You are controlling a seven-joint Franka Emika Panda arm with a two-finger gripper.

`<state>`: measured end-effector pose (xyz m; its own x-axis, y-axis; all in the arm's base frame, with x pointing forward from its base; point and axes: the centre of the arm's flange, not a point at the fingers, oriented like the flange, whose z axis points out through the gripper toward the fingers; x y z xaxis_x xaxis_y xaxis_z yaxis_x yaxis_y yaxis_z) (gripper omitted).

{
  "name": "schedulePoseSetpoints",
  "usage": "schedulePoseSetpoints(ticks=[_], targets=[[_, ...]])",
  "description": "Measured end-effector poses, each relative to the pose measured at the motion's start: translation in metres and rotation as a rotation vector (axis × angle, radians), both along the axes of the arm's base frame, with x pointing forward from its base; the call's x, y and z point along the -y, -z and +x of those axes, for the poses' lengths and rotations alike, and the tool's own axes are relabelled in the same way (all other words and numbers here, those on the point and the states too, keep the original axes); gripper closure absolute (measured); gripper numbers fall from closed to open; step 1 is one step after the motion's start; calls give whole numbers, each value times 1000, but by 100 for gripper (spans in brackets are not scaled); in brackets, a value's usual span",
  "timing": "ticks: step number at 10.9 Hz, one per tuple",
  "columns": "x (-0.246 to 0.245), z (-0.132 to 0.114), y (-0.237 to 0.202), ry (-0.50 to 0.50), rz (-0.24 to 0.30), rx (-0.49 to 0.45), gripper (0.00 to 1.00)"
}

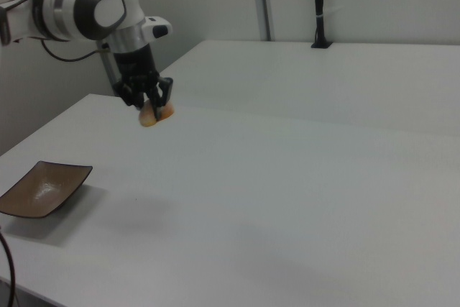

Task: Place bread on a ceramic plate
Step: 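Carry the bread roll over the dark square plate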

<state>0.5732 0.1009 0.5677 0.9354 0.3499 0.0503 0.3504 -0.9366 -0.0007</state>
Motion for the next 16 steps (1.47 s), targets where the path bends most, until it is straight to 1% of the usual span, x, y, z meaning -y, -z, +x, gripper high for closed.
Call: schedulePoseSetpoints(ticks=[2, 4, 5, 7, 9, 12, 14, 16], targets=[[-7, -33, 2, -12, 42, -76, 74], [-37, -59, 7, -74, 39, -145, 74], [-55, -67, 8, -105, 44, -163, 74], [-98, -83, 11, -134, 60, -182, 74], [-149, -107, 12, -147, 52, -190, 73], [-236, -145, 19, -128, 62, -137, 72], [-286, -157, 45, -96, 90, -100, 71], [-317, -160, 83, -95, 107, -88, 72]])
